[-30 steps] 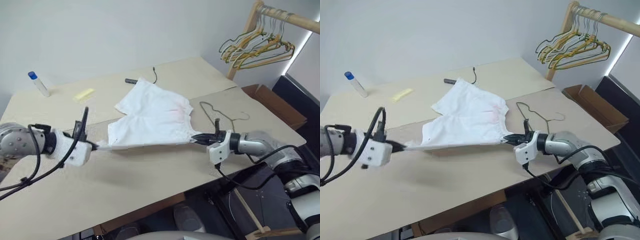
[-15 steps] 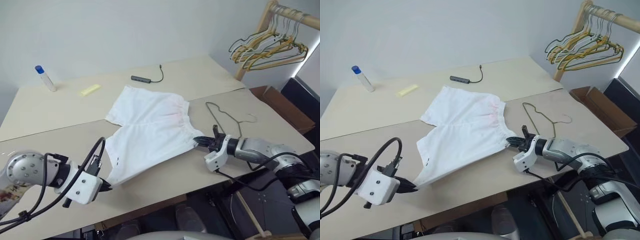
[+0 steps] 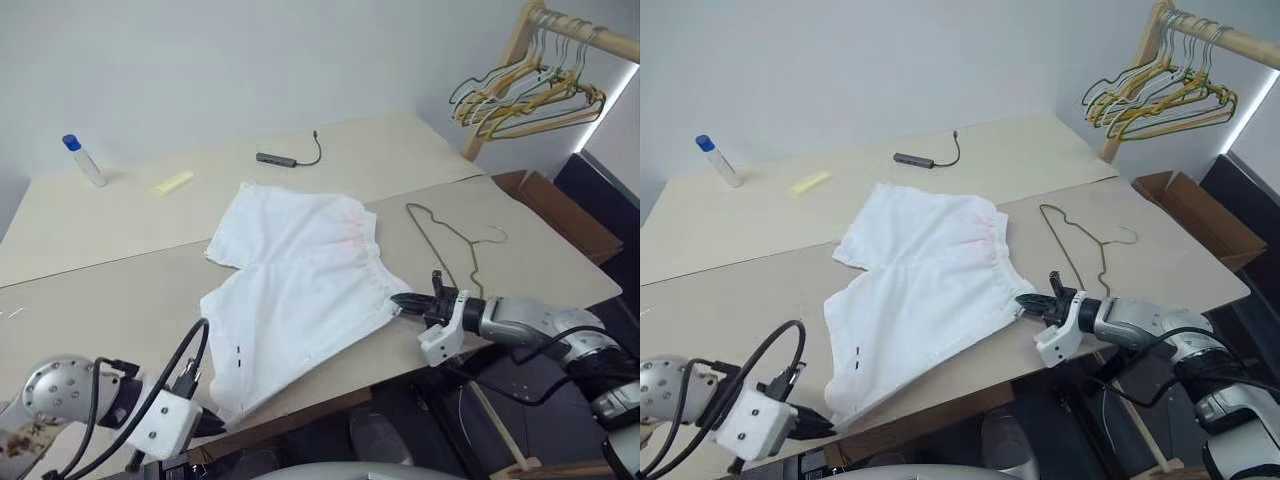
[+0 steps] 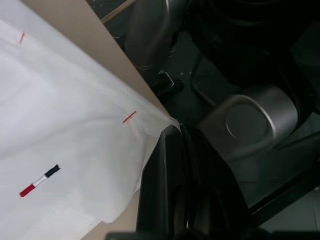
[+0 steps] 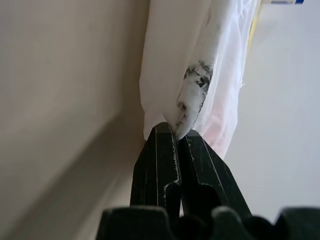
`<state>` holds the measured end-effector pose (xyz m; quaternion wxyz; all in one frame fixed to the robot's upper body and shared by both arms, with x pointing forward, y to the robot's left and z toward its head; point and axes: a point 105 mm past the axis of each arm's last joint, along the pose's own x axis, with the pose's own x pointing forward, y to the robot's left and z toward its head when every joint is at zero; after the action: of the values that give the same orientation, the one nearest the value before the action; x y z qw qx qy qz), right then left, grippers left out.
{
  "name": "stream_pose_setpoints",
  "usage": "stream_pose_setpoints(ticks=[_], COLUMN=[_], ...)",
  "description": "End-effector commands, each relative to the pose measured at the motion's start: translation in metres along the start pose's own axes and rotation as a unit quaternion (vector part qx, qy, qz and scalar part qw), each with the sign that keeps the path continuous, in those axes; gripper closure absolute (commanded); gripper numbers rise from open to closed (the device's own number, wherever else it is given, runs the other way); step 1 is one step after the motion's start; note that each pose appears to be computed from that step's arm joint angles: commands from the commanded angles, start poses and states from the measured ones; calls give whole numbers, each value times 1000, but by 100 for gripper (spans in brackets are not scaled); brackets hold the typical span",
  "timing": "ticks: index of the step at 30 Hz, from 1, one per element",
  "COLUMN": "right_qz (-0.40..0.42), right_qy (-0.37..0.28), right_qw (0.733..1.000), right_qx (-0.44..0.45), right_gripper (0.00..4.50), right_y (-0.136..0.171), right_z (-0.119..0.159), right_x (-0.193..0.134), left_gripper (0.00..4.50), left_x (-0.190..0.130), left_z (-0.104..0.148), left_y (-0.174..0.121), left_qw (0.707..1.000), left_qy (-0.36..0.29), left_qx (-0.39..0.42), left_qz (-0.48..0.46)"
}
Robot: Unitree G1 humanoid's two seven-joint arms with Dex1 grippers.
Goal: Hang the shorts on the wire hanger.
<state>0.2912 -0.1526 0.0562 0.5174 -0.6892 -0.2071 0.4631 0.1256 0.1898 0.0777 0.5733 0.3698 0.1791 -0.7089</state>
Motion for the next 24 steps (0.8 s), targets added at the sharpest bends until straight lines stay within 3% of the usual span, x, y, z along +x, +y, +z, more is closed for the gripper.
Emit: stream_pose_setpoints(ticks=[1, 4, 7, 10, 13, 14, 18, 24], right_qz=[-21, -22, -5, -10, -12, -33, -130, -118], right_qy=[16, 5, -10, 6, 49, 75, 178, 346], right_qw=[1000, 999, 998, 993, 975, 961, 865, 723], right_qx=[3, 25, 59, 117, 215, 266, 451, 586], right_gripper=[450, 367, 264, 165, 62, 25, 25, 25], right_y=[-11, -10, -5, -9, -14, -20, -32, 13], right_z=[-7, -1, 10, 12, 3, -6, -46, -88], right_x=[-6, -10, -26, -47, -69, -77, -107, -127], left_gripper=[446, 390, 295, 203, 107, 75, 75, 75], left_x=[3, 4, -2, -22, -44, -55, -88, -91], left_z=[-5, -9, -19, -31, -22, -12, 21, 62], left_y=[-12, -18, -16, 8, 38, 52, 93, 147], left_qw=[1000, 1000, 999, 996, 990, 983, 946, 915], left_qy=[7, 11, 28, 28, -9, -38, -169, -252], left_qx=[4, 3, 6, -1, -4, -8, -59, -101], left_qz=[-4, 0, 30, 79, 142, 177, 270, 298])
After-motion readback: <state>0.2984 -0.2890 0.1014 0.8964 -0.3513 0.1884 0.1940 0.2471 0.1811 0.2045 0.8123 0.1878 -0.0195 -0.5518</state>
